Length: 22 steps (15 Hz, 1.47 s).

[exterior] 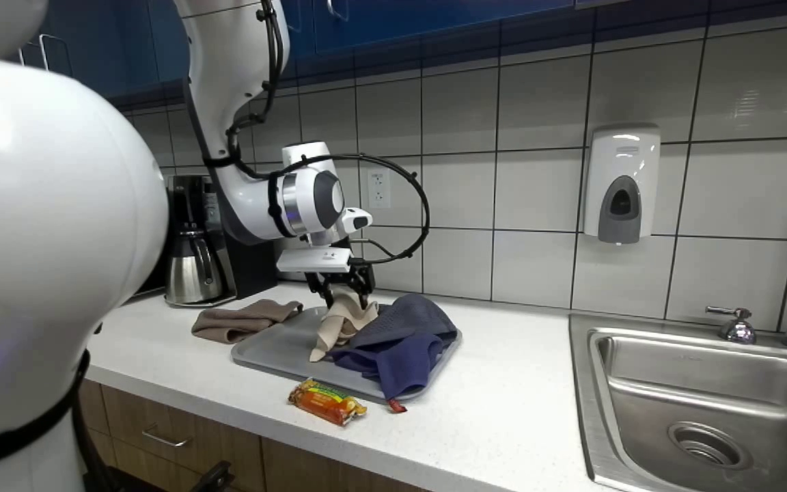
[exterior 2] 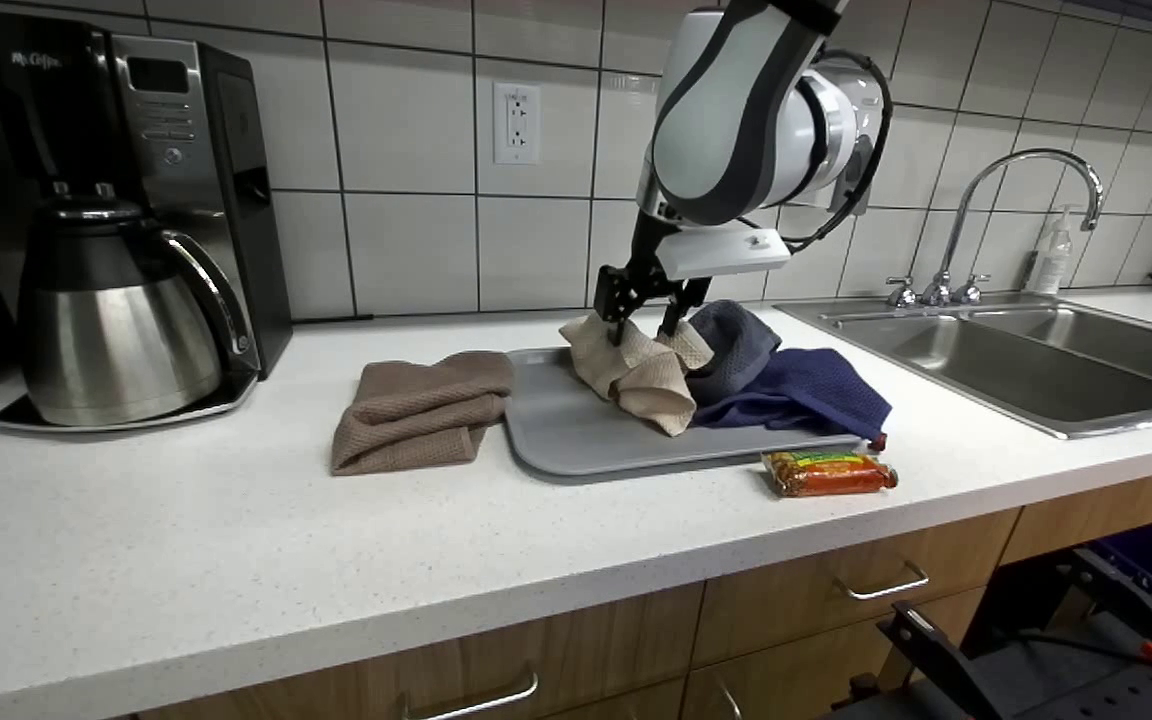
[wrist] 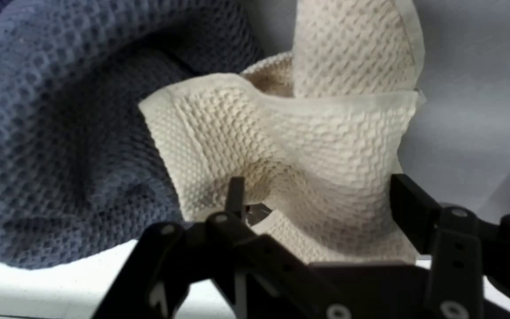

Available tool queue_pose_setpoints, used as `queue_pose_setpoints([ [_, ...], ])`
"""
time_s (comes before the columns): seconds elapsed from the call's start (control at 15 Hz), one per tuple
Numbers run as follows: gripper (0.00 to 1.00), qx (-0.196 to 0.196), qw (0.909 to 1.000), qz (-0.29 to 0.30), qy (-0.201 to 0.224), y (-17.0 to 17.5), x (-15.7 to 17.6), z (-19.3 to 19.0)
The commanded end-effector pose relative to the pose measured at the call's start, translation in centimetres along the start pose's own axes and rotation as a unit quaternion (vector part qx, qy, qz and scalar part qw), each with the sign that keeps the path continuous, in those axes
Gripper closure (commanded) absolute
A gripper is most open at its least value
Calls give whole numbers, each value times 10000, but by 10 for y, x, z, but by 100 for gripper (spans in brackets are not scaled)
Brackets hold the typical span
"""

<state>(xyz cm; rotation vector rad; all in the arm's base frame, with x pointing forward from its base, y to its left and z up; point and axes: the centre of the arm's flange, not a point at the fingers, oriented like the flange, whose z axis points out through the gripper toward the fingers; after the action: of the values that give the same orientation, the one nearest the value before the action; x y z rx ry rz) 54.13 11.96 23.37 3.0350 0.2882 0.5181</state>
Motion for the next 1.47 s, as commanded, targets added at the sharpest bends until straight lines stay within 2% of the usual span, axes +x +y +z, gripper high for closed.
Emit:
queue_pose_setpoints([
  [0.0,0,33,10000,-18,83,-1,9,-22],
  [0.67,0,216,9986,-303,366,-29,27,-44],
  [1.4,0,459,9947,-856,325,-82,30,-55],
])
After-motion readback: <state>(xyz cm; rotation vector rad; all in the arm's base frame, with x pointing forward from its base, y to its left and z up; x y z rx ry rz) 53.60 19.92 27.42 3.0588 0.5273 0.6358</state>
